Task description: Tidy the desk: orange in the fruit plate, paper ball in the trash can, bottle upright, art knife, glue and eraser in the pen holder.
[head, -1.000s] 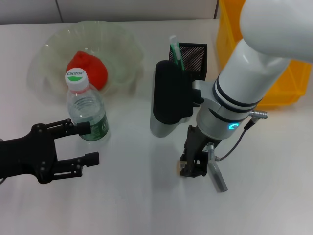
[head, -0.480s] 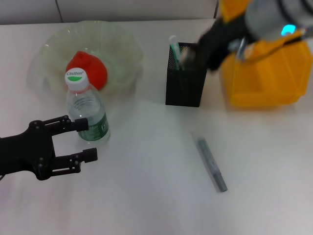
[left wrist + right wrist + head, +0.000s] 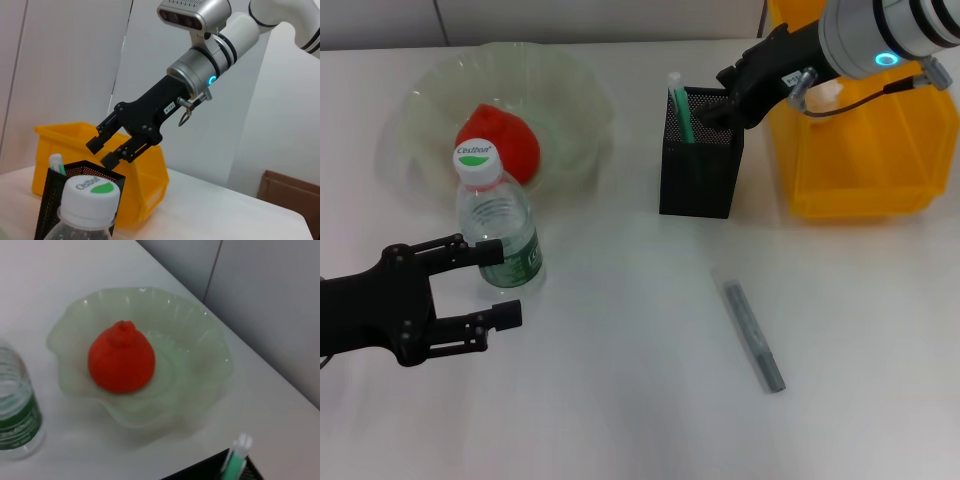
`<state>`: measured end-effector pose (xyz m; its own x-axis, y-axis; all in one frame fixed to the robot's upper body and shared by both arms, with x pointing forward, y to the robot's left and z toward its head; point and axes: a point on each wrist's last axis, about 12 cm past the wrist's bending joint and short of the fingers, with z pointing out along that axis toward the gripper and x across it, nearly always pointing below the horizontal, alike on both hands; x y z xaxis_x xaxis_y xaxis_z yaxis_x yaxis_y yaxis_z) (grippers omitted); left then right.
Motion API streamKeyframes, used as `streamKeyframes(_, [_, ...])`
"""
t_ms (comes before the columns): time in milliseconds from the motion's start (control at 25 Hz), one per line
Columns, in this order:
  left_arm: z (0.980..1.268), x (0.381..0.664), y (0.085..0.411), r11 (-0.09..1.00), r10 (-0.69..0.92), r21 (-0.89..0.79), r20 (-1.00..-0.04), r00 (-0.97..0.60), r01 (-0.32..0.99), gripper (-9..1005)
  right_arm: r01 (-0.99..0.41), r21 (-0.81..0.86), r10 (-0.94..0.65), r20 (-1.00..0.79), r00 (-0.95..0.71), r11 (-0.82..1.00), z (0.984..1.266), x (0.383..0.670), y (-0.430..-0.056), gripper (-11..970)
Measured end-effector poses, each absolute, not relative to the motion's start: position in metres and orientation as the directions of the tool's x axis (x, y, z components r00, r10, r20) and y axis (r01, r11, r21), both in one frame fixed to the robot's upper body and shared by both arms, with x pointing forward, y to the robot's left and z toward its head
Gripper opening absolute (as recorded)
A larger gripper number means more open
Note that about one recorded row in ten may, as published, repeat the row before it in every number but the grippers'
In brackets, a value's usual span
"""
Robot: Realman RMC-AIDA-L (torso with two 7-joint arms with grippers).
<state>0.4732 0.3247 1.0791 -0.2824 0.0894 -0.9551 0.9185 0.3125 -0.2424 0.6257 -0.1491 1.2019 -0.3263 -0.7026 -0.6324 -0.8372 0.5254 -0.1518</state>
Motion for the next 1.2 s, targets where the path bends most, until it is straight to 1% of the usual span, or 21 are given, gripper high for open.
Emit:
streamKeyframes(40, [1.079,0.473,0.325,0.313,0.089,-0.242,-0.955,-0.282,0.918,787,-0.841,-0.146,-0.703,-0.631,-0.326,0.521,1.203,0.624,-0.149,472])
streamKeyframes(120, [1.079,0.474,0.324,0.31,0.09,-0.242,-0.955,-0.282,0.919,787,-0.854,-0.124,-0.71,-0.622,-0.331,0.506,1.206,0.619,-0.149,479])
streamKeyframes(160, [1.079,0.474,0.324,0.31,0.09,-0.242,-0.955,-0.282,0.919,787,-0.868,-0.099,-0.722,-0.605,-0.336,0.487,1.208,0.613,-0.149,483])
streamKeyframes(200, [1.079,0.474,0.324,0.309,0.089,-0.242,-0.955,-0.282,0.92,787,-0.889,-0.054,-0.748,-0.565,-0.348,0.454,1.215,0.6,-0.148,487])
streamKeyframes(240, [1.079,0.474,0.323,0.309,0.089,-0.242,-0.955,-0.282,0.92,787,-0.889,-0.054,-0.748,-0.565,-0.348,0.454,1.215,0.6,-0.148,490])
streamKeyframes(360, [1.079,0.474,0.323,0.308,0.088,-0.243,-0.955,-0.282,0.92,787,-0.906,0.014,-0.785,-0.494,-0.375,0.424,1.217,0.583,-0.147,501])
streamKeyframes(400, [1.079,0.474,0.323,0.306,0.087,-0.244,-0.956,-0.282,0.92,787,-0.905,0.053,-0.805,-0.437,-0.402,0.422,1.209,0.576,-0.144,505])
streamKeyframes(440, [1.079,0.474,0.323,0.306,0.087,-0.244,-0.956,-0.282,0.92,787,-0.905,0.053,-0.805,-0.437,-0.402,0.422,1.209,0.576,-0.144,508])
streamKeyframes(480, [1.08,0.474,0.322,0.304,0.085,-0.245,-0.955,-0.283,0.921,787,-0.902,0.067,-0.816,-0.403,-0.416,0.427,1.202,0.574,-0.142,512])
streamKeyframes(560, [1.08,0.475,0.321,0.299,0.083,-0.249,-0.955,-0.285,0.921,787,-0.896,0.08,-0.833,-0.34,-0.436,0.436,1.187,0.571,-0.139,505])
streamKeyframes(600, [1.08,0.475,0.319,0.296,0.085,-0.251,-0.954,-0.288,0.922,787,-0.89,0.083,-0.841,-0.299,-0.451,0.448,1.173,0.571,-0.138,501])
streamKeyframes(640, [1.08,0.475,0.319,0.296,0.085,-0.251,-0.954,-0.288,0.922,787,-0.89,0.083,-0.841,-0.299,-0.451,0.448,1.173,0.571,-0.138,496])
streamKeyframes(800, [1.079,0.475,0.318,0.295,0.086,-0.253,-0.953,-0.289,0.921,787,-0.875,0.09,-0.838,-0.257,-0.482,0.476,1.15,0.571,-0.133,476])
streamKeyframes(1200, [1.078,0.475,0.317,0.293,0.086,-0.255,-0.953,-0.291,0.922,788,-0.872,0.083,-0.843,-0.228,-0.487,0.482,1.132,0.572,-0.127,441])
